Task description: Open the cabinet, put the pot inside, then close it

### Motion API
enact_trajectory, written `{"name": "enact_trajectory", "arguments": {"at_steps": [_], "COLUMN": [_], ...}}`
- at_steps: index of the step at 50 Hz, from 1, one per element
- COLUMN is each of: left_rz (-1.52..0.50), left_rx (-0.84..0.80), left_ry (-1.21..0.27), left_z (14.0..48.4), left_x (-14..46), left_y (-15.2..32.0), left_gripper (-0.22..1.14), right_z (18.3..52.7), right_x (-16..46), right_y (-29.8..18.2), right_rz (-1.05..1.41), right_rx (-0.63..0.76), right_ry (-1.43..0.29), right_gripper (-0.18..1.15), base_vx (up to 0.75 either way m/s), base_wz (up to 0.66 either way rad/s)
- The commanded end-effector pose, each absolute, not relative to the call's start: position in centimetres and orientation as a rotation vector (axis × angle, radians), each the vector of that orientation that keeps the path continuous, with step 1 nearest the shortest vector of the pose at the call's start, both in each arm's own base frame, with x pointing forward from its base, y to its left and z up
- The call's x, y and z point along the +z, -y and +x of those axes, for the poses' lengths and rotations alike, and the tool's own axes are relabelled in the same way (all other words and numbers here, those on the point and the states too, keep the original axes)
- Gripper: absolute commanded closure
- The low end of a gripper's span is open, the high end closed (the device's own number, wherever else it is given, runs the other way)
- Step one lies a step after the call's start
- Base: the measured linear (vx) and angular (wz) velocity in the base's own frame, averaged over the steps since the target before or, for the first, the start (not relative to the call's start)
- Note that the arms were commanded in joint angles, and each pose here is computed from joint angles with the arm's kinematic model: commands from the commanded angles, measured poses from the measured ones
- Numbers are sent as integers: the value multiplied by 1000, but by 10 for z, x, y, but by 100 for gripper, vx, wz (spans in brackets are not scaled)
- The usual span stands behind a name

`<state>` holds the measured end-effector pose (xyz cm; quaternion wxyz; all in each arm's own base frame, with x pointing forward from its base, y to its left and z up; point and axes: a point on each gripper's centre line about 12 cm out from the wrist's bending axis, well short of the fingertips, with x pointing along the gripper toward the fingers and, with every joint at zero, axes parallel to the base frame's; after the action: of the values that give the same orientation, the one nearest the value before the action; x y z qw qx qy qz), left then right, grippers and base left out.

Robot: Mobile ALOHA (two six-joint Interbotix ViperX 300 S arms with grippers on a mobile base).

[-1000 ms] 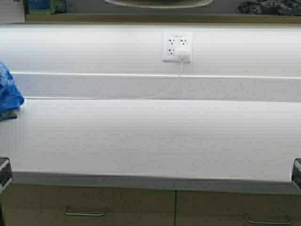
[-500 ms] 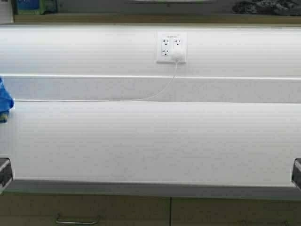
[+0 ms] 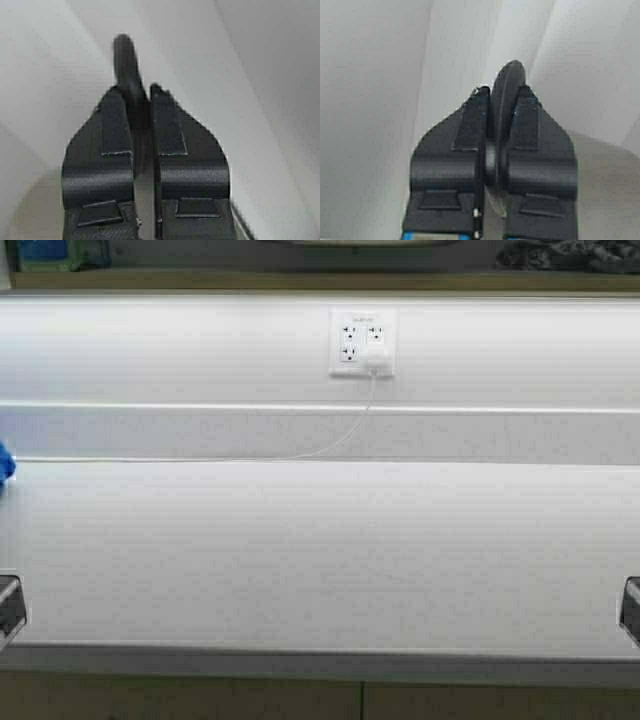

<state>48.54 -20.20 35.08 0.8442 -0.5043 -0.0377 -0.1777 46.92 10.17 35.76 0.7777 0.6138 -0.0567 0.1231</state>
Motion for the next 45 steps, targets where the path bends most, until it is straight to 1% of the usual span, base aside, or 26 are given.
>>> {"name": "enact_trajectory", "arguments": {"at_steps": [1,9,24,28,30,32,33,35,38,39,41,43,44,45], "left_rz": [-1072,-1102,-1122,-1127,-1134,-1144,-1151,-1160,-1179,-1191,-1209,-1232,-1245,-1257], "left_rx": [-506,-470,-413,-399,-392,-387,-383,-380,-381,-384,-389,-389,-389,-389], "left_ry": [79,61,24,20,18,13,10,10,39,60,93,122,137,147], "left_z": [462,470,486,491,492,493,493,493,491,490,488,487,486,485], "left_x": [382,371,344,337,334,331,329,326,325,325,326,325,326,326], "left_y": [253,251,248,244,243,242,241,240,237,235,232,228,226,224], "left_gripper": [89,89,89,87,84,78,73,61,37,23,5,-11,-16,-17], "right_z": [465,472,483,485,484,482,480,479,476,474,471,468,467,466], "right_x": [396,386,342,330,325,320,318,314,312,311,311,310,309,309], "right_y": [-130,-128,-124,-119,-117,-115,-114,-111,-106,-105,-101,-97,-95,-93], "right_rz": [1320,1317,1321,1349,1365,1376,1382,1386,1396,1398,1406,1409,1408,1410], "right_rx": [379,357,287,260,255,253,258,260,267,267,268,262,258,256], "right_ry": [145,127,65,67,73,80,92,111,143,148,162,170,171,176], "right_gripper": [90,90,90,87,81,72,61,46,19,11,-5,-12,-12,-11], "base_vx": [6,4,3,2,2,1,1,0,1,1,1,2,2,2], "base_wz": [1,2,2,1,2,1,1,0,1,0,1,2,2,1]}}
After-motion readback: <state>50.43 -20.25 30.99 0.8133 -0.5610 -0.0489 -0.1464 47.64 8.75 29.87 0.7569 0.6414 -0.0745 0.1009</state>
